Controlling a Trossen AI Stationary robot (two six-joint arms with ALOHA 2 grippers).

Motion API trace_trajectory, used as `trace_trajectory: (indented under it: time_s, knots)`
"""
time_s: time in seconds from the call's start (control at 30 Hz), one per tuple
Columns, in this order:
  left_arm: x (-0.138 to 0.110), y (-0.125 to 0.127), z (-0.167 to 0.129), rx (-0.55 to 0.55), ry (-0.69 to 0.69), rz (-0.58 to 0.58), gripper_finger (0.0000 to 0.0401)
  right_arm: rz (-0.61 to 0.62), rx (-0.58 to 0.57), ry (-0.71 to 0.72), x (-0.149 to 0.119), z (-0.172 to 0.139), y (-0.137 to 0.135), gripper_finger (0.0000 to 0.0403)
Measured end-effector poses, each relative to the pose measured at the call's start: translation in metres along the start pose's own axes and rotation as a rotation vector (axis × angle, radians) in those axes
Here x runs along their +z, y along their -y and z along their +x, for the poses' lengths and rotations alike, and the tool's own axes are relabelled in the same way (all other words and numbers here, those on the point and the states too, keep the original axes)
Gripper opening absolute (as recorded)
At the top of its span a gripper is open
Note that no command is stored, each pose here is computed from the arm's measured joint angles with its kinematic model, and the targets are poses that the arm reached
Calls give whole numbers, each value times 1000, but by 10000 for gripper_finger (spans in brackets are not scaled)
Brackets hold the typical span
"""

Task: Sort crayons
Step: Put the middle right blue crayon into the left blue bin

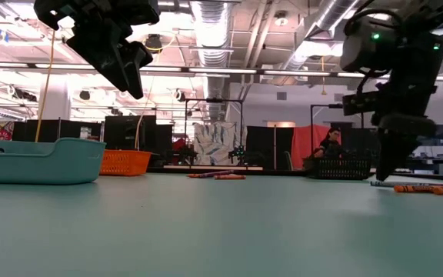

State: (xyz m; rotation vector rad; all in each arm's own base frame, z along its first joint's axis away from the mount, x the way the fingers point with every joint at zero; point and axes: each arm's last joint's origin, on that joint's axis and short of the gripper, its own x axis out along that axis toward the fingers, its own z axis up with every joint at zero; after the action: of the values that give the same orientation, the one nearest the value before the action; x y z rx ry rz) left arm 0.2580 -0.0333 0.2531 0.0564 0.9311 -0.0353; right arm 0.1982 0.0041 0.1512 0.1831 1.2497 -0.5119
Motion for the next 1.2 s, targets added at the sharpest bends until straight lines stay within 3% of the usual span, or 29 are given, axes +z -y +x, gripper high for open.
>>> trace_trajectory:
  time_s: [0.3, 0.7, 0.97, 1.2]
  knots:
    - [0, 0, 0, 0, 0, -1, 178, 160, -40, -40, 6, -1, 30, 112]
    - [0, 0, 0, 0, 0, 0, 178, 172, 1, -83, 11, 7, 45, 111]
    - [0, 0, 0, 0, 0, -1, 178, 175, 51, -120, 7, 29, 44, 110]
    - [0, 0, 0, 0, 0, 0, 178, 177, 65, -89, 10, 23, 40, 60]
